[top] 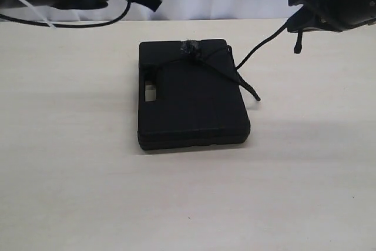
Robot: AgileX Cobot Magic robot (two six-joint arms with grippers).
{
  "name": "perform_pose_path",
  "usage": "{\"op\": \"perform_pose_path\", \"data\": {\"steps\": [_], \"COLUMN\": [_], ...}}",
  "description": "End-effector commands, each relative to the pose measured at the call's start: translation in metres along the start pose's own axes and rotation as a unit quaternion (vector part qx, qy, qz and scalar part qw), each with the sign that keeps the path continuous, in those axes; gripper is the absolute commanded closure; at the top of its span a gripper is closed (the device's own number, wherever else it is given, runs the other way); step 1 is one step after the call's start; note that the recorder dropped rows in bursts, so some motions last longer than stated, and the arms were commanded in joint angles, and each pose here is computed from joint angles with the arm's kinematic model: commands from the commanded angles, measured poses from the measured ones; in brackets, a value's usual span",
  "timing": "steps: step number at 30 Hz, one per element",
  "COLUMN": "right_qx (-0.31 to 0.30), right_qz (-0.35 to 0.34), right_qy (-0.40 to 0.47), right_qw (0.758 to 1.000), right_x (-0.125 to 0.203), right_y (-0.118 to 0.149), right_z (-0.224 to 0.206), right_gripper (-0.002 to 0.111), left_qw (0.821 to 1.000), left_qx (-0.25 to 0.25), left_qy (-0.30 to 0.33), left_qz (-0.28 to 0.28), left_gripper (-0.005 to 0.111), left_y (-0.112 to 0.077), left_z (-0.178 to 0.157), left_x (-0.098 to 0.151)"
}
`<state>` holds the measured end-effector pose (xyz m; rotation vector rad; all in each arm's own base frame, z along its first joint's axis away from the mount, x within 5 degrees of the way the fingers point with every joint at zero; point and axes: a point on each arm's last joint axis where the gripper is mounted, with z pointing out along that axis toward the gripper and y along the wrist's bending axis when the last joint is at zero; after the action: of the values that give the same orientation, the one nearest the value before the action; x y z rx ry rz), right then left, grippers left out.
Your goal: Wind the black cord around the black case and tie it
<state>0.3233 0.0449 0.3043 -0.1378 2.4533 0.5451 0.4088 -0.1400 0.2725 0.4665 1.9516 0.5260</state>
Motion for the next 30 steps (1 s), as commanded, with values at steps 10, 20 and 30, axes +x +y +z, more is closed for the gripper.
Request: {"op": "perform_pose_path", "data": {"steps": [10,20,30], "right_qx": [0.006,0.004,-0.002], "right_qz": [-0.019,-0.035,-0.035], "right_qy": [-0.014,-0.012,0.002], "right_qw": [1.000,0.999,0.999], "right_x": [-0.004,-0.003,-0.001], "right_y": [0.000,0.002,0.003], "right_z": [-0.006,-0.005,-0.005], "right_gripper": [0.104,0.104,0.104], "left_qw": [0.999,0.925,0.920], "left_qx": [0.040,0.346,0.263], "left_qy": [0.006,-0.148,0.216], "left_qz": [0.030,-0.056,-0.195], "left_gripper": [0.107,0.107,0.107], "left_y": [-0.035,-0.061,0.015], "left_z": [-0.010,-0.044,0.009], "left_x": [0.004,-0.014,0.048]}}
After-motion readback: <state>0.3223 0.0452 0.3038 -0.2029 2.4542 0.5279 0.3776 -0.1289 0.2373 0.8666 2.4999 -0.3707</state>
